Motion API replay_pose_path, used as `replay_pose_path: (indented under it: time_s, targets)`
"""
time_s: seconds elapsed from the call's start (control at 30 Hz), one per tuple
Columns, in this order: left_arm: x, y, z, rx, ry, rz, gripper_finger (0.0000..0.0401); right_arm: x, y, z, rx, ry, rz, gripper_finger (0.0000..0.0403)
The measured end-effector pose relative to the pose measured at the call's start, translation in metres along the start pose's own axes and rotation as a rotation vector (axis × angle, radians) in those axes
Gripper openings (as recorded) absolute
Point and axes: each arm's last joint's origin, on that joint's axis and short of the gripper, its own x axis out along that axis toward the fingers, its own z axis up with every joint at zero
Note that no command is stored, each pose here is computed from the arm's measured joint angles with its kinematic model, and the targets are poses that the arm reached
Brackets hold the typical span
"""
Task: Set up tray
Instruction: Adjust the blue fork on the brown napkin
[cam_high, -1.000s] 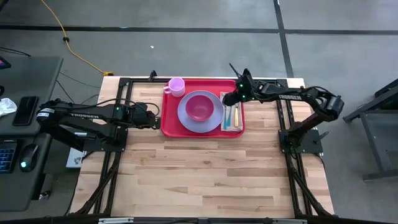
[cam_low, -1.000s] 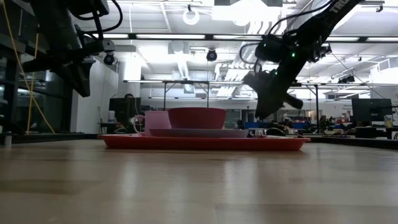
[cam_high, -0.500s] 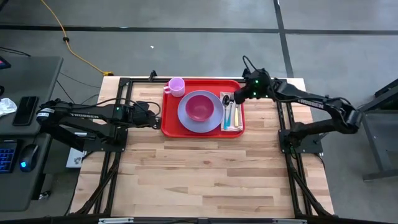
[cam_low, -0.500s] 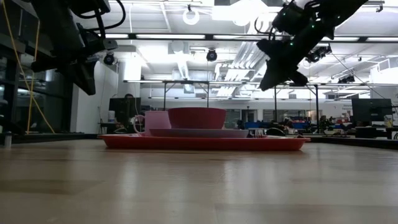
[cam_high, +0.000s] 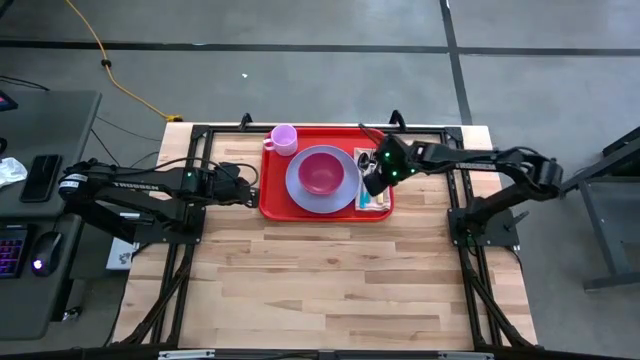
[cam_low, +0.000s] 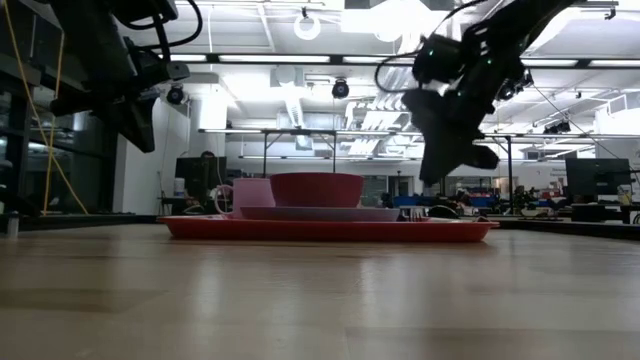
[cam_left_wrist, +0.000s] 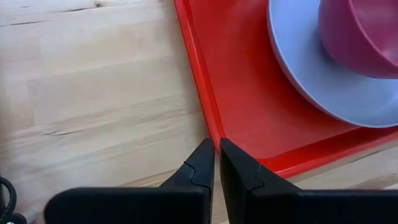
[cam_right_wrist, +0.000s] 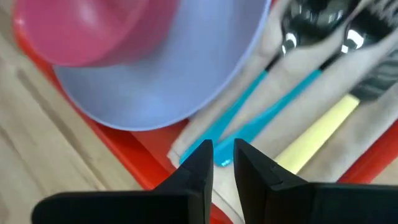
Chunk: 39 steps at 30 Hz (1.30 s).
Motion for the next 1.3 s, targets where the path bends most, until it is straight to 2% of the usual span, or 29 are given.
replay_pose_path:
  time_s: [0.2,0.37,0.63,0.93,1.3]
  targets:
    - [0.0,0.0,0.0,0.0,0.001,0.0,0.0056,0.022,-0.001,-0.001,0.064,0.038,-0.029,0.004]
    - [0.0,0.0,0.0,0.0,0.002,0.0,0.0056,0.034,0.0,0.003,0.076,0.017,-0.007,0.004]
    - [0.0,0.0,0.0,0.0,0.002,0.0,0.0056,0.051,-0.005,0.0,0.085,0.059,-0.043,0.0039]
    - [0.0,0.0,0.0,0.0,0.004,0.001,0.0056,0.064,-0.009,-0.001,0.093,0.078,-0.069,0.0039]
    - [0.0,0.0,0.0,0.002,0.004,0.001,0.0056,0.063,-0.013,0.0,0.098,0.068,-0.098,0.0037]
